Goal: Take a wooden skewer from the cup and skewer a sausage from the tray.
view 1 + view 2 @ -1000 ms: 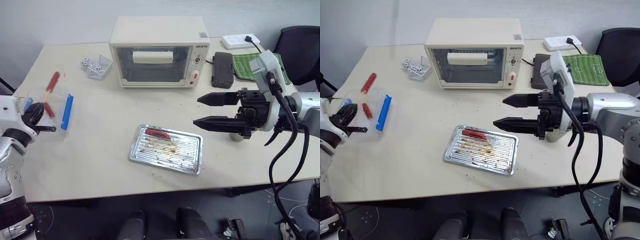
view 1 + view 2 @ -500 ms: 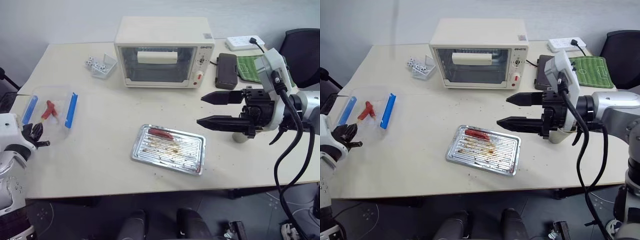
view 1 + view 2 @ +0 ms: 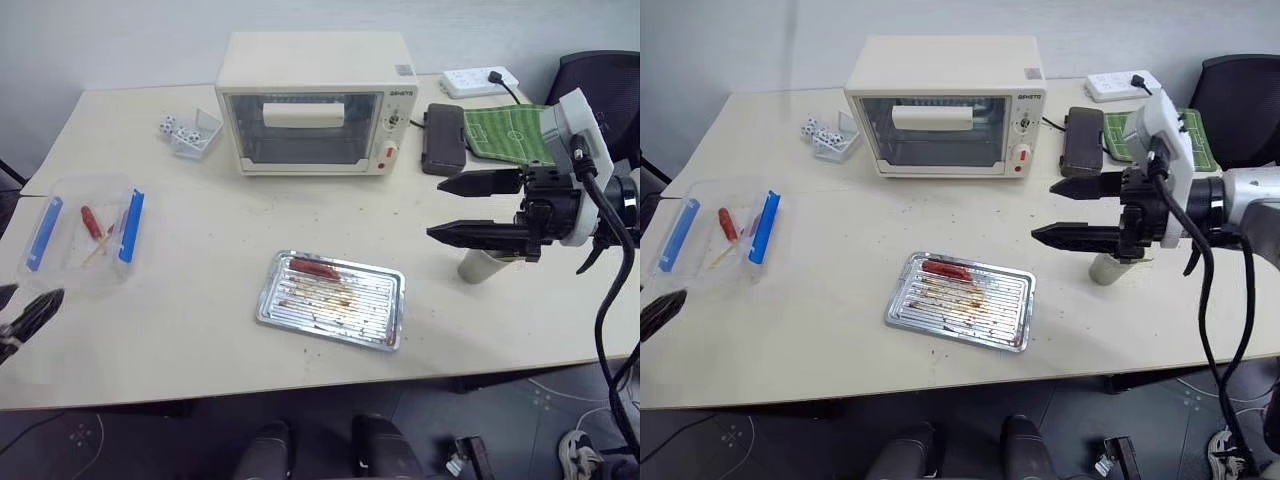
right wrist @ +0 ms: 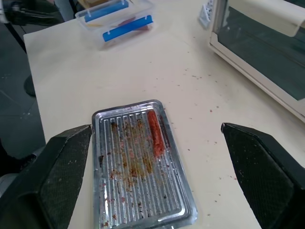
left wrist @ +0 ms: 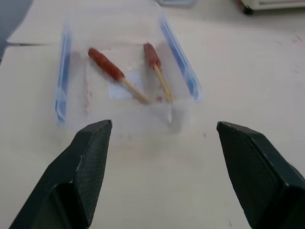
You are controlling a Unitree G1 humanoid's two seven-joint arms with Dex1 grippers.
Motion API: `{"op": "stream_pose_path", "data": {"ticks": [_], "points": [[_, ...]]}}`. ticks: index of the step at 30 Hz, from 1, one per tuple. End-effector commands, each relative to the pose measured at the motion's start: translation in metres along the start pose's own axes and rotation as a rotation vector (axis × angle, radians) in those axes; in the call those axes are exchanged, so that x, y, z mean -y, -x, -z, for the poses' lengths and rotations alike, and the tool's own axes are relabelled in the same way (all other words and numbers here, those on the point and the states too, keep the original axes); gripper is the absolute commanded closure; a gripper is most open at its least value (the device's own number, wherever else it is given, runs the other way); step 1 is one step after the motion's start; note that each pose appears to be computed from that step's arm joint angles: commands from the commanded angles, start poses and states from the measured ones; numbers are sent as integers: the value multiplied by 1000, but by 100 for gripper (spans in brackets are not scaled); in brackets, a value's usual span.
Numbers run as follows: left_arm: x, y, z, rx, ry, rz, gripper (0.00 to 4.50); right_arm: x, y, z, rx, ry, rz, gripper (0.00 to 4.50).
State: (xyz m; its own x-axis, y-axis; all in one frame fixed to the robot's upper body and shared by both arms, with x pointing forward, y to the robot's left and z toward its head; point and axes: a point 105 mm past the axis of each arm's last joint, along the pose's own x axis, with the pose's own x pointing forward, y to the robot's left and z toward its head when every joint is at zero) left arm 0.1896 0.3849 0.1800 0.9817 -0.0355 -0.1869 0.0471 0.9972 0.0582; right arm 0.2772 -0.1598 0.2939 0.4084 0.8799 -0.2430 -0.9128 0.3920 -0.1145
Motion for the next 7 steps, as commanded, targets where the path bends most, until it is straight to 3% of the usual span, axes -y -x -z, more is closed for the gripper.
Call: {"op": "stream_pose_path", "data": {"ticks": [1, 7], "points": [[-24, 25, -4, 50, 1, -115, 76, 8, 5, -11, 11, 53, 14, 0], [-23, 27, -10, 90, -36, -140, 76, 14, -3, -8, 7, 59, -6, 0]]}}
